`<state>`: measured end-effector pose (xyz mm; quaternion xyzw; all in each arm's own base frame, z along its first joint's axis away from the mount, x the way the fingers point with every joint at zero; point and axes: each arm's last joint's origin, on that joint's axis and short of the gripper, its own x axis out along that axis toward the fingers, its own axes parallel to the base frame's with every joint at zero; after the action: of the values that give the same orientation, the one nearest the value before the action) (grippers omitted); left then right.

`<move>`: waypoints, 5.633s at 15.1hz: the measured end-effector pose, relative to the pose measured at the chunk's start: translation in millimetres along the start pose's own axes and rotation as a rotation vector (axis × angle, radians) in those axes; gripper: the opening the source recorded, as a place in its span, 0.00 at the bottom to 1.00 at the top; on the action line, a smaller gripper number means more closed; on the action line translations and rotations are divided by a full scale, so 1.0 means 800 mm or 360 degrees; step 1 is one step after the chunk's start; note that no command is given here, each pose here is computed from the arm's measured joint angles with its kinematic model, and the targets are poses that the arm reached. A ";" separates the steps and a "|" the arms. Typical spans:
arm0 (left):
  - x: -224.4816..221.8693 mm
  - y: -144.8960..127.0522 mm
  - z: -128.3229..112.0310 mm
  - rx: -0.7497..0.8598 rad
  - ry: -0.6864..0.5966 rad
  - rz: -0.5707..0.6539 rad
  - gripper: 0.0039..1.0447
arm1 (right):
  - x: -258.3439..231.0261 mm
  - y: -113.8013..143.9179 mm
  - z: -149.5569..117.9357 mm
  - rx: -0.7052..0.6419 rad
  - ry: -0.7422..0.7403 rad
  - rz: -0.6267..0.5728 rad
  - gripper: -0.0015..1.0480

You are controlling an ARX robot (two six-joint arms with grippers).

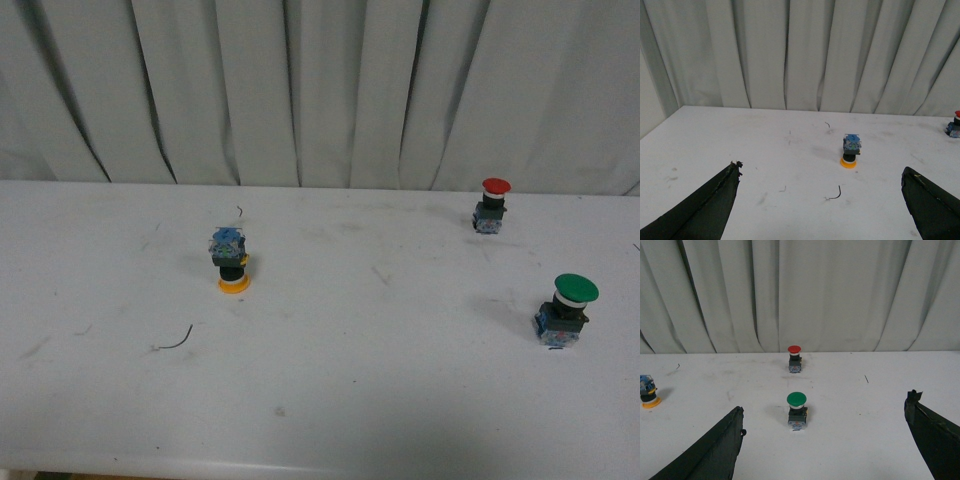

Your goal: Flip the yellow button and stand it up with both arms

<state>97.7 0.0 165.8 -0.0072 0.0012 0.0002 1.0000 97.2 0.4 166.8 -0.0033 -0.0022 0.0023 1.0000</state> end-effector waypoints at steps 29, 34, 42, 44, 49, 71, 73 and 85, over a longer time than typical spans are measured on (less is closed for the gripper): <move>0.106 -0.017 0.065 -0.0332 0.0113 -0.0220 0.94 | 0.000 0.000 0.000 0.0000 -0.0001 0.0000 0.94; 0.310 -0.087 0.025 -0.0093 0.0579 -0.0295 0.94 | 0.000 0.000 0.000 0.0000 0.0000 0.0000 0.94; 0.443 -0.108 -0.009 0.0140 0.0920 -0.0240 0.94 | 0.000 0.000 0.000 0.0000 0.0000 -0.0001 0.94; 0.452 -0.105 -0.021 0.0119 0.1046 -0.0272 0.94 | 0.000 0.000 0.000 0.0000 -0.0001 -0.0001 0.94; 0.452 -0.095 -0.050 0.0031 0.1214 -0.0326 0.94 | 0.000 0.000 0.000 0.0000 -0.0001 -0.0001 0.94; 0.444 -0.118 -0.081 0.0129 0.1273 -0.0331 0.34 | 0.000 0.000 0.000 0.0000 -0.0001 0.0000 0.94; 0.425 -0.118 -0.055 0.0102 0.1164 -0.0389 0.34 | 0.000 0.000 0.000 0.0000 -0.0001 0.0000 0.94; 0.231 -0.069 0.079 -0.0518 0.0454 -0.0936 0.34 | 0.000 0.000 0.000 0.0000 -0.0001 0.0000 0.94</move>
<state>282.7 -54.5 229.5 -0.1662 0.1384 -0.2881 0.9329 97.2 0.4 166.9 -0.0033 -0.0024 0.0023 1.0000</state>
